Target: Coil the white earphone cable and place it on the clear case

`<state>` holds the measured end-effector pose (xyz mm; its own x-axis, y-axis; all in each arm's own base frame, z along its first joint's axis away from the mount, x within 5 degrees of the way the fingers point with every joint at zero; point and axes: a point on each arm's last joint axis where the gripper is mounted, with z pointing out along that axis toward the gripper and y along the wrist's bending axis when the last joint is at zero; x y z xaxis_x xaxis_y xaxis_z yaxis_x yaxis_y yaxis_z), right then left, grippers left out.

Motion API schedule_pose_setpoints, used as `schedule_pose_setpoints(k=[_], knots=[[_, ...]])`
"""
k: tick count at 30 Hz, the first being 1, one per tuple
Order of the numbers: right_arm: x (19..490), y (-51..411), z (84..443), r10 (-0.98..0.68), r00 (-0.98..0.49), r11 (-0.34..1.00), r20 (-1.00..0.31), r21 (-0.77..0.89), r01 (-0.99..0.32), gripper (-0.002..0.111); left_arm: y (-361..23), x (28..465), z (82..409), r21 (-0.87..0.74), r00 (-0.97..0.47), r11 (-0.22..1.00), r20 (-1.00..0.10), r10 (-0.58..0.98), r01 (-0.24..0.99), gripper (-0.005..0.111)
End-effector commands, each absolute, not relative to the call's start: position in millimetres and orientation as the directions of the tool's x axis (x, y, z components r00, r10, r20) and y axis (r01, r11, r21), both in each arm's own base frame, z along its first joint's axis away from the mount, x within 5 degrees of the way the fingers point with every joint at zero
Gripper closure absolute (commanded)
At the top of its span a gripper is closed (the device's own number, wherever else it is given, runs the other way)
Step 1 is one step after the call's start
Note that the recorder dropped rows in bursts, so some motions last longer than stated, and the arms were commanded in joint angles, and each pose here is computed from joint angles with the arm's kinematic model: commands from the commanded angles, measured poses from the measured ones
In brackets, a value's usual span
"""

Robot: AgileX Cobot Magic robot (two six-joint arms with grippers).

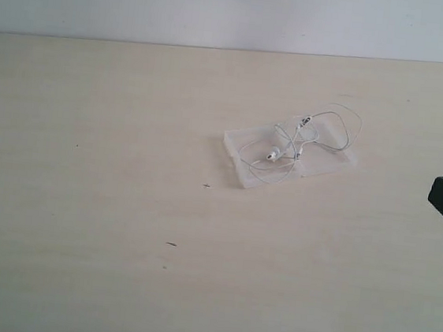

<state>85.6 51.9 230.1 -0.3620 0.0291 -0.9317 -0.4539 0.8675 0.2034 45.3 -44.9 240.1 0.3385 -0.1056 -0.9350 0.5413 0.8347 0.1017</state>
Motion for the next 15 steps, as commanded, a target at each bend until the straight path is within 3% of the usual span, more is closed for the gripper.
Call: schedule_pose_setpoints(k=[1,11,15], knots=[[85.0,51.2,230.5,0.035,-0.356,0.868,-0.934,0.205,-0.452,0.108,-44.6,44.9,238.9,0.104,0.336,0.836,-0.936,-0.1,0.539,0.107],[84.5,47.9,232.4,0.032,-0.328,0.879,-0.944,0.183,-0.44,0.108,-44.5,45.0,238.8,0.103,0.335,0.837,-0.937,-0.1,0.537,0.107],[83.5,31.7,234.7,0.101,-0.271,0.933,-0.957,0.186,-0.309,0.108,-44.6,45.2,238.4,0.108,0.335,0.837,-0.938,-0.093,0.536,0.107]])
